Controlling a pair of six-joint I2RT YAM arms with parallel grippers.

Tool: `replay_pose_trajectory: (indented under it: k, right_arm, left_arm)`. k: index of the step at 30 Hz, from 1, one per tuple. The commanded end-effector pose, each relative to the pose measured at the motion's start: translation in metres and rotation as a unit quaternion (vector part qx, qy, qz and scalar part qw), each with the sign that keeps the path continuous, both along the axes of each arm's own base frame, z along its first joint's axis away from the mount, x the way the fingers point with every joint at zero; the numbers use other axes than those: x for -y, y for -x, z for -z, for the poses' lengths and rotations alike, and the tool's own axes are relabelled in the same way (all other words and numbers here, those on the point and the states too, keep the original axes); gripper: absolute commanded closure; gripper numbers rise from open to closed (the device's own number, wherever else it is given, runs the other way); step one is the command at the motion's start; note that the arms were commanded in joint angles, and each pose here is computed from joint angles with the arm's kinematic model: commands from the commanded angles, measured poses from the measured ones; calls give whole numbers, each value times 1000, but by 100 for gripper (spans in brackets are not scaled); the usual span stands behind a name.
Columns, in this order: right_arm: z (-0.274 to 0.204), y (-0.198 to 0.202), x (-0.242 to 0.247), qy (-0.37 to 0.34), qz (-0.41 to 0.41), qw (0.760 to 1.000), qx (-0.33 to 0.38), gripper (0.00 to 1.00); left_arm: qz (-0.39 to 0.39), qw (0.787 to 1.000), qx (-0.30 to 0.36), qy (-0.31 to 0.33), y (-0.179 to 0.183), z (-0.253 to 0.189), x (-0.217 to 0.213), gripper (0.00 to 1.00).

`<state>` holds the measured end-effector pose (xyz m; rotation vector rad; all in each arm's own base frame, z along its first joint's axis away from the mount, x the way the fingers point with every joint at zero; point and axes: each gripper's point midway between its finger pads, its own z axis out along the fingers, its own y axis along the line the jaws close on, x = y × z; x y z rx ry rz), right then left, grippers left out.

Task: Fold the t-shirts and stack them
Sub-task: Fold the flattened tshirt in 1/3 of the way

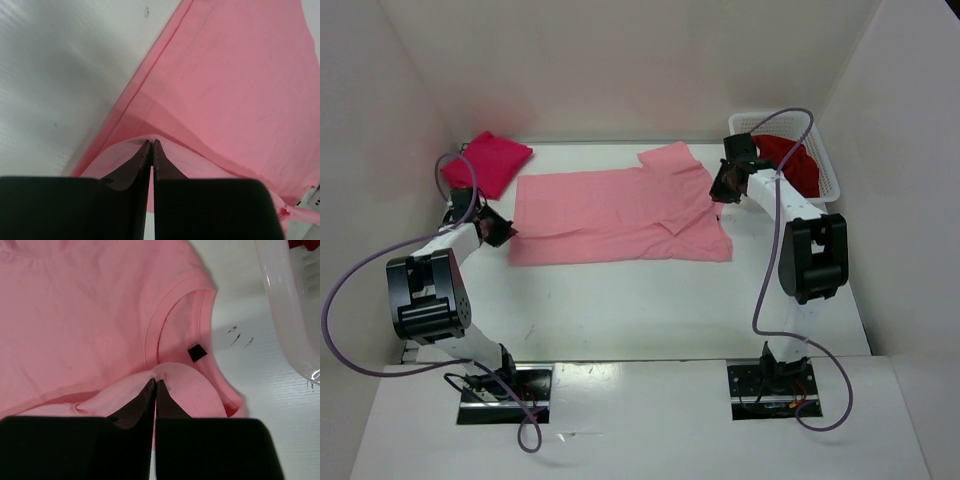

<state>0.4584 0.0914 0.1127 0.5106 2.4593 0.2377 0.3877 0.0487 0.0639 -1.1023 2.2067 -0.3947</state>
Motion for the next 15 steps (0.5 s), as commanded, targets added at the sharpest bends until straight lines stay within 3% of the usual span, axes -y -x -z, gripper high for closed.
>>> replay_pose_trajectory:
  k: [1, 7, 11, 12, 14, 15]
  right_arm:
    - [-13, -28, 9, 20, 14, 999, 42, 100]
    - [-15, -41, 11, 26, 20, 998, 49, 98]
    - [-46, -32, 5, 6, 9, 997, 74, 67]
    - [-49, -28, 6, 5, 9, 997, 79, 60]
    - [-69, -15, 8, -1, 13, 995, 97, 59]
    - [-57, -4, 9, -4, 18, 996, 84, 60]
  left_arm:
    - [-9, 999, 40, -10, -25, -17, -9, 91]
    - [-14, 998, 47, -31, -27, -23, -16, 80]
    - [-7, 996, 81, -33, -15, -57, -9, 51]
    - [-11, 997, 73, -26, -2, -49, -5, 48]
    - [-14, 996, 80, -25, 16, -56, 0, 48]
    - [-14, 997, 79, -25, 23, -53, 2, 50]
